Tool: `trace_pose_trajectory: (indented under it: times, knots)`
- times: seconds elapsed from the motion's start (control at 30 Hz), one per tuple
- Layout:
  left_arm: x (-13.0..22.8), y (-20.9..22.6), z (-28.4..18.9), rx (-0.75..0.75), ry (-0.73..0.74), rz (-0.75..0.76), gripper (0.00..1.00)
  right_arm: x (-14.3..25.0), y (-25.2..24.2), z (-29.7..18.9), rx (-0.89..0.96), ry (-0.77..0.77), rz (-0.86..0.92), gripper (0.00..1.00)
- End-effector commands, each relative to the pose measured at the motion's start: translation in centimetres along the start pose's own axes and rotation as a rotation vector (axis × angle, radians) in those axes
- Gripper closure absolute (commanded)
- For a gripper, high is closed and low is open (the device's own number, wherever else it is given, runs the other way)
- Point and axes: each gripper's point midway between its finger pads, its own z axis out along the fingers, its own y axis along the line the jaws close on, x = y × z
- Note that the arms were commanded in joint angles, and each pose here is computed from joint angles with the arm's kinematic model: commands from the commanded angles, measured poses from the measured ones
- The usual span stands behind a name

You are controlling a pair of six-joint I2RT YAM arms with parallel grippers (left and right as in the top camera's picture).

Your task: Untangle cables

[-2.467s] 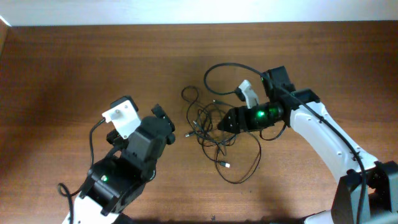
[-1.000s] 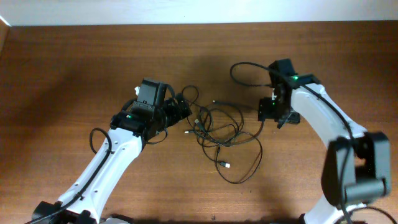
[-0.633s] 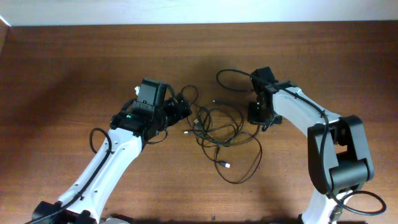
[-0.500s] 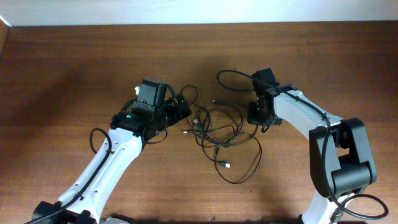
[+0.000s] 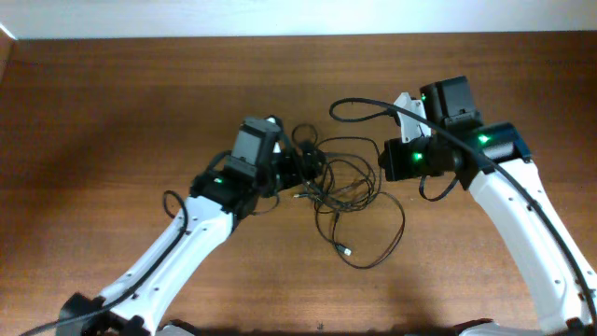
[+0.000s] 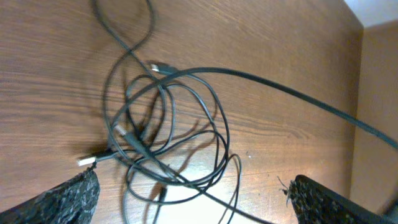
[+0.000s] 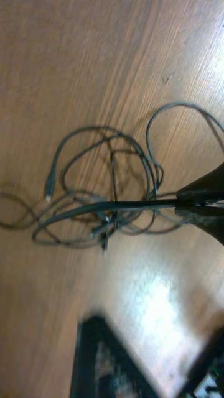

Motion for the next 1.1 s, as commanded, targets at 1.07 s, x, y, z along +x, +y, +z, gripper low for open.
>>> trace_pose_trajectory:
  times: [1.07]
  knots:
    - [-4.7,1.2,18.1,-0.184,0.102,1.222,0.32,2.3,1.8,-2.2,-0.058,0.048,0.027,0.96]
